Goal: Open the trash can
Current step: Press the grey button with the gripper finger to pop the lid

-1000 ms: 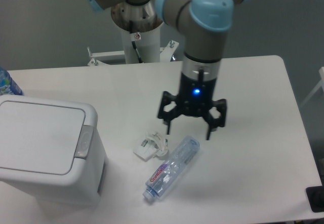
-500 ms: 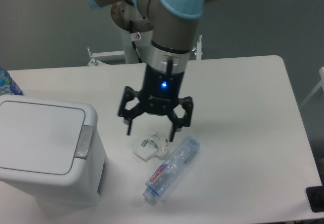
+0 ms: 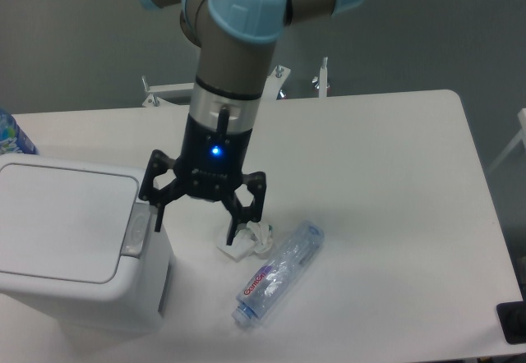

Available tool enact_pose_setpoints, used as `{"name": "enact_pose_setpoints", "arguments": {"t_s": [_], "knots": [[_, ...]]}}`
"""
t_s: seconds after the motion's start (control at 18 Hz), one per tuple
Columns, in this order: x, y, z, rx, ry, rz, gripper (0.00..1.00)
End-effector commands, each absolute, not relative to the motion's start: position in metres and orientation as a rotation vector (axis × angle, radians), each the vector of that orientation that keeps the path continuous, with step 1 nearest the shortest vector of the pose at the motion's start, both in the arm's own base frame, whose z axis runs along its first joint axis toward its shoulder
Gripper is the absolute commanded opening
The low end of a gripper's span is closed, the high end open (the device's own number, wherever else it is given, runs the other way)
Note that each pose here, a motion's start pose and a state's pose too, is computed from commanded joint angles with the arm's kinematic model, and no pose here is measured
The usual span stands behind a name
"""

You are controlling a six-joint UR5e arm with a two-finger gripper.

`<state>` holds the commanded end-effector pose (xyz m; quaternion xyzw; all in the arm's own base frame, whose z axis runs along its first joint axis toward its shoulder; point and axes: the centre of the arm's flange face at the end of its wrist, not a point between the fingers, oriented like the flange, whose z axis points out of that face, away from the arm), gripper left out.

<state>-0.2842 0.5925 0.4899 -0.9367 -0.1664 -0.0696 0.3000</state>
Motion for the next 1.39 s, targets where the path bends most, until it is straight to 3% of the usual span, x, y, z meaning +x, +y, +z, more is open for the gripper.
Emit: {"name": "enact_pose_setpoints", "arguments": {"t_s": [1.39], "knots": [[-0.279, 0.601, 0.469, -2.515, -0.462, -0.216, 1.0]]}}
